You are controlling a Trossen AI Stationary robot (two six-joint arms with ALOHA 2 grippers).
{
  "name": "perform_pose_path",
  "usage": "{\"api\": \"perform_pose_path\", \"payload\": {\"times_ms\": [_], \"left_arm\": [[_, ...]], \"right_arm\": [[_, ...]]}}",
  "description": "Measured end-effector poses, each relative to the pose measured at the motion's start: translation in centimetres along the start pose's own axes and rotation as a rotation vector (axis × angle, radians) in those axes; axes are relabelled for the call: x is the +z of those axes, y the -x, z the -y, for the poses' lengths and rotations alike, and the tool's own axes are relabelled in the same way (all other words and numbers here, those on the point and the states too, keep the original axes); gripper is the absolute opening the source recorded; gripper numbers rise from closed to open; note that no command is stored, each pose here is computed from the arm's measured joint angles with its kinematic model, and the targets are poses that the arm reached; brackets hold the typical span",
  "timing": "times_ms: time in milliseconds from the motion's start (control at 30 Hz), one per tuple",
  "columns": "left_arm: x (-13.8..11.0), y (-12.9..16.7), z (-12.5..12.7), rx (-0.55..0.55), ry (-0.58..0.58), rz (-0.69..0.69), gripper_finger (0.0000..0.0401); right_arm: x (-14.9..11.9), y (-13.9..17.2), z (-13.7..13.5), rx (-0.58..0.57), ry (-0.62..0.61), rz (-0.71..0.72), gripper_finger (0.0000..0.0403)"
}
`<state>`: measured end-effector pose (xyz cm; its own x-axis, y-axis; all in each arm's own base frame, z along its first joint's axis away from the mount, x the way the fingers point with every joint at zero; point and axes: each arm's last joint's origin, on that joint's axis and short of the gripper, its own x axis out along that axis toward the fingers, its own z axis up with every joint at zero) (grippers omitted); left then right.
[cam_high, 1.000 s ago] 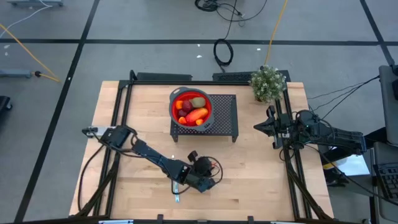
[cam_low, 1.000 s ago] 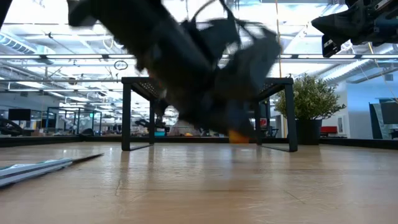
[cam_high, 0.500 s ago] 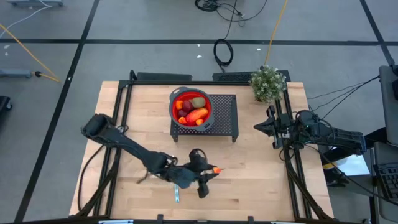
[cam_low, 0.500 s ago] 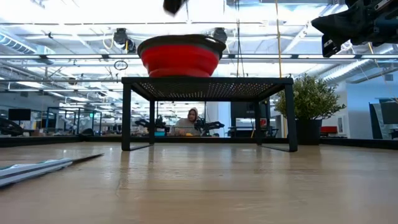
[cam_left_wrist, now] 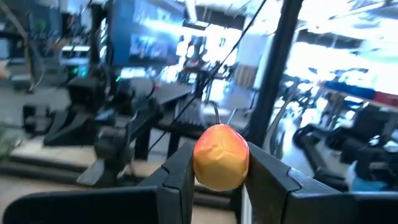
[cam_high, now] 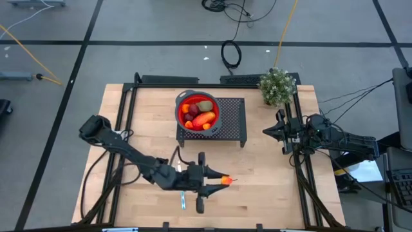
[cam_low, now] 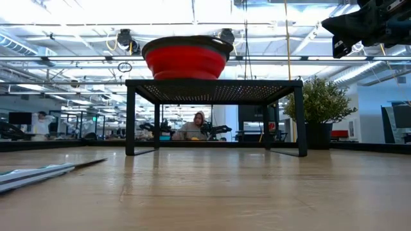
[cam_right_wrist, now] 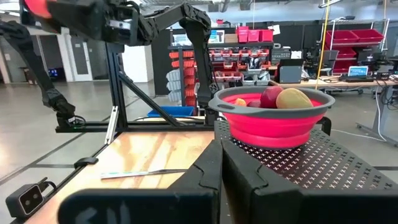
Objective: Pick & Place Fruit
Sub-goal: Put the peach into the strainer on the shelf
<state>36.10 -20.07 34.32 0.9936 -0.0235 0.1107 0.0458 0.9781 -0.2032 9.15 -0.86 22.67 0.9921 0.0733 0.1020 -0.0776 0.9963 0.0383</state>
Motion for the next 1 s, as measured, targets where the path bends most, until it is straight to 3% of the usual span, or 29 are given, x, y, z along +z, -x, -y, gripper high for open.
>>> {"api": "perform_pose_path", "payload": {"times_ms": [133,633,1000], "left_arm": [[0.8,0.0,0.3,-0.052,-0.016,0.077,0.0111],[3.5,0.9,1.4,-0.465,-0.147,0.381,0.0111],[3.6,1.0,1.5,-0.517,-0.183,0.404,0.0111]], "right_arm": [[0.0,0.0,0.0,0.000,0.001,0.000,0.0000],[0.0,0.0,0.0,0.000,0.005,0.000,0.0000],[0.0,0.0,0.0,0.000,0.031,0.000,0.0000]]}}
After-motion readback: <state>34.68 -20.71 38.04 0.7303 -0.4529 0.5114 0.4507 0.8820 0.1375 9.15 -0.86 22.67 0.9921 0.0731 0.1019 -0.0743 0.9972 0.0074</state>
